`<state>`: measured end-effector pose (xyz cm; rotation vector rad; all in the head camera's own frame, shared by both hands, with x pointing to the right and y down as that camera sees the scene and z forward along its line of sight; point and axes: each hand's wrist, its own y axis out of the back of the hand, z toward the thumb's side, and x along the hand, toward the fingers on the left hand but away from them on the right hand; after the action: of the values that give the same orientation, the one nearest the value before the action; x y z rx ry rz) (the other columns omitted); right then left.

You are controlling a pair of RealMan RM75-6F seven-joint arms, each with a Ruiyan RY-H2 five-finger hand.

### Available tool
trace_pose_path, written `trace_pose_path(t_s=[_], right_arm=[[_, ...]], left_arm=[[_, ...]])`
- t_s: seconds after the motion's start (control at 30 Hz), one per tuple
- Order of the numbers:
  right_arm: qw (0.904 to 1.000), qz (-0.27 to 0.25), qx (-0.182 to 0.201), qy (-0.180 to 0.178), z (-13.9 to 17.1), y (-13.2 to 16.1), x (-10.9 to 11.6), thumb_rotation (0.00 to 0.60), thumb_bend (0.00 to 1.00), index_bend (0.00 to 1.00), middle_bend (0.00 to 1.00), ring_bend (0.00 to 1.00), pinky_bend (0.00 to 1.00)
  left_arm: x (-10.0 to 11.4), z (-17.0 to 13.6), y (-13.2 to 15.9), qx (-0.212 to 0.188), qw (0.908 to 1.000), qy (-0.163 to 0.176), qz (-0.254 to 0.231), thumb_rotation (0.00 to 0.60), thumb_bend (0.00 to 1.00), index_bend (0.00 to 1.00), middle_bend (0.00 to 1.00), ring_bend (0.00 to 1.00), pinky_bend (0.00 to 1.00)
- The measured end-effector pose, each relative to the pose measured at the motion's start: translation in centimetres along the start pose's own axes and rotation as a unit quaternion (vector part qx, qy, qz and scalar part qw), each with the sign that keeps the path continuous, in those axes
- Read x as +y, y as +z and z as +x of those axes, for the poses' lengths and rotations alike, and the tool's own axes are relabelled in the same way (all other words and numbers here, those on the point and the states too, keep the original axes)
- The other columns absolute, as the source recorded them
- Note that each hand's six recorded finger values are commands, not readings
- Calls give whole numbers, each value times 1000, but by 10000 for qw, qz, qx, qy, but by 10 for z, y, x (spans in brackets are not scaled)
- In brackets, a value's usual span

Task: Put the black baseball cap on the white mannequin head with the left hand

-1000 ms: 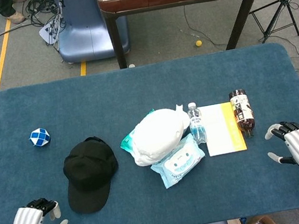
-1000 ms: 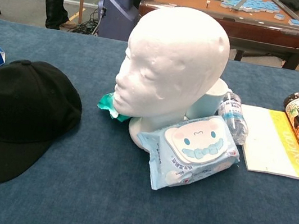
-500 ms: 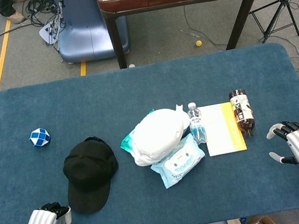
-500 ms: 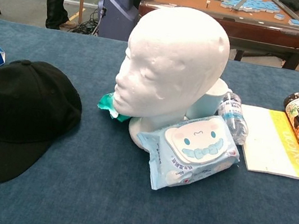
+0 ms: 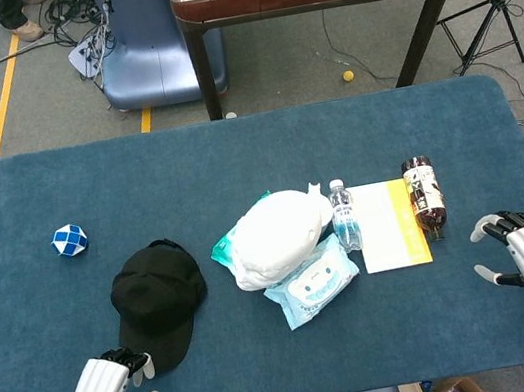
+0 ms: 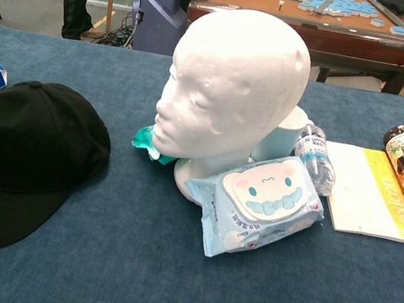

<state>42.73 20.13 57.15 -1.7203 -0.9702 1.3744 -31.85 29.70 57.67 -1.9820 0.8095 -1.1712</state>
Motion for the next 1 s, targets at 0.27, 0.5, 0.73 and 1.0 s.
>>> trace_pose_path(t_s=[0.27,0.5,0.73,1.0], right_arm=[[10000,-58,-25,-47,1,-3,4,600,171,446,376,278,304],[9999,-116,-53,-112,2,-6,8,600,171,446,375,278,304],[9998,-142,-62,-139,3,-7,10,600,172,446,375,278,304],[9997,-161,-66,-159,3,-8,11,600,171,446,375,278,304]], left_arm=[[-10,13,10,37,9989,-401,250,600,255,510,644,501,593],[-20,24,16,64,9970,-581,504,600,459,508,643,501,593],[-28,36,16,134,9958,-726,536,600,552,492,628,501,593],[-39,51,13,295,9941,-929,465,600,569,415,548,469,593]])
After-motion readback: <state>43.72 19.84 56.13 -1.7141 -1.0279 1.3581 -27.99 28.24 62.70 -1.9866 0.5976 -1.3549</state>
